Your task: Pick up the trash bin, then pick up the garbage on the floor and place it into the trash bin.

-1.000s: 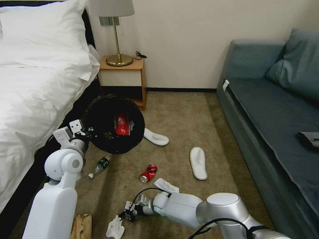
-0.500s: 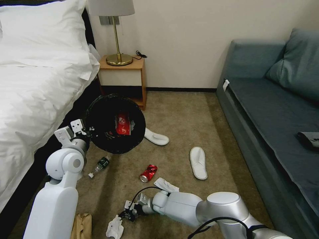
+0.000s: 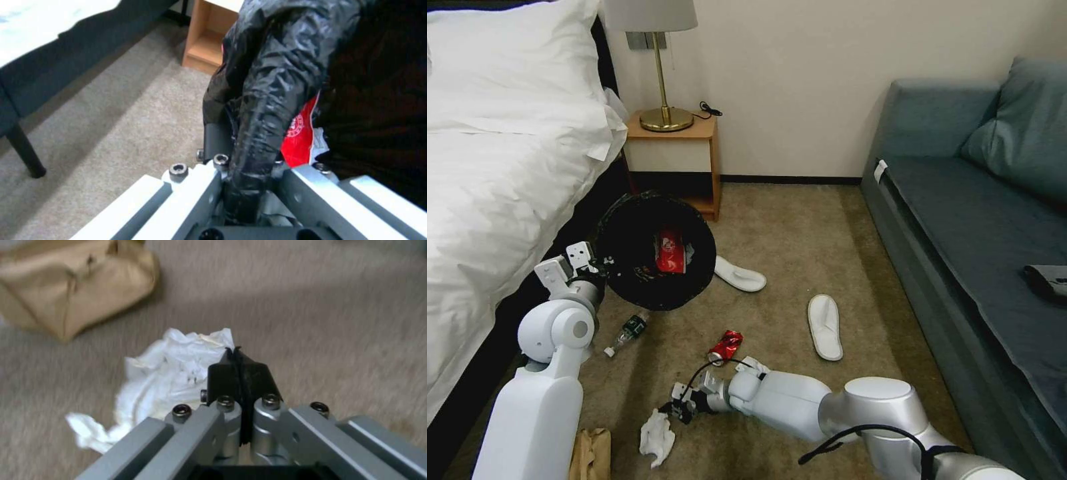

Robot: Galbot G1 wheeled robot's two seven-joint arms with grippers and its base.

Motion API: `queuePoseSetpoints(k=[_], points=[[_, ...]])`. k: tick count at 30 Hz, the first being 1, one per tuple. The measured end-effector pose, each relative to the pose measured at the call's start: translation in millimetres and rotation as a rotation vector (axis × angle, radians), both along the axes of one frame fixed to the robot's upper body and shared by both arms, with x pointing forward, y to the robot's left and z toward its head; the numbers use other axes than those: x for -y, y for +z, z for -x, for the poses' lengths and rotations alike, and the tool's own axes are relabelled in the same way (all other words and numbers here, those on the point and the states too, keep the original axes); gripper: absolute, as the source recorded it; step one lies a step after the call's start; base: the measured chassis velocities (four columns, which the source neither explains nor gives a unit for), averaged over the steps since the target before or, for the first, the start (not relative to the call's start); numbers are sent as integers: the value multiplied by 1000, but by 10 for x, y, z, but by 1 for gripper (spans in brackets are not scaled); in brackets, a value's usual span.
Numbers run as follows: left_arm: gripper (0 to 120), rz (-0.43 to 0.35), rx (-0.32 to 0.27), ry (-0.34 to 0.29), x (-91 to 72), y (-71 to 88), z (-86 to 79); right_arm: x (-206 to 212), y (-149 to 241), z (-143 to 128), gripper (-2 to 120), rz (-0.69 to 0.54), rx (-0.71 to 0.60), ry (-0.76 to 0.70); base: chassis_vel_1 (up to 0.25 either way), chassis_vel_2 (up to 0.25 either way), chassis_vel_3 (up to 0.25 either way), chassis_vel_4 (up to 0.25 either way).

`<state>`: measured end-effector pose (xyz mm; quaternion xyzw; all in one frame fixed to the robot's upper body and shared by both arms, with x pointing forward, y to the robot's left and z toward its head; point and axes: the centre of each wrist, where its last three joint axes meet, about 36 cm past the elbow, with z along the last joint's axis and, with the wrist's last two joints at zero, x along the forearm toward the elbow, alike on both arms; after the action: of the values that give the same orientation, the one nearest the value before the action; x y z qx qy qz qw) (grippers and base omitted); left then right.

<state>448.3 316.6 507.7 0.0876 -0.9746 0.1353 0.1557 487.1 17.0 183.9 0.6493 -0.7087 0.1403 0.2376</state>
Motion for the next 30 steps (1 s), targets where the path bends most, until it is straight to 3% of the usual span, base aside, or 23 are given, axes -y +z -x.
queuePoseSetpoints(k=[12,30], points=[[0,1,11,20,-125,50,4,-134,253,-167,0,-52,48,-38,0,0,0,0],[0,-3,15,56,-346,108,38,-449,613,-159,0,-190,109,-144,0,0,0,0]])
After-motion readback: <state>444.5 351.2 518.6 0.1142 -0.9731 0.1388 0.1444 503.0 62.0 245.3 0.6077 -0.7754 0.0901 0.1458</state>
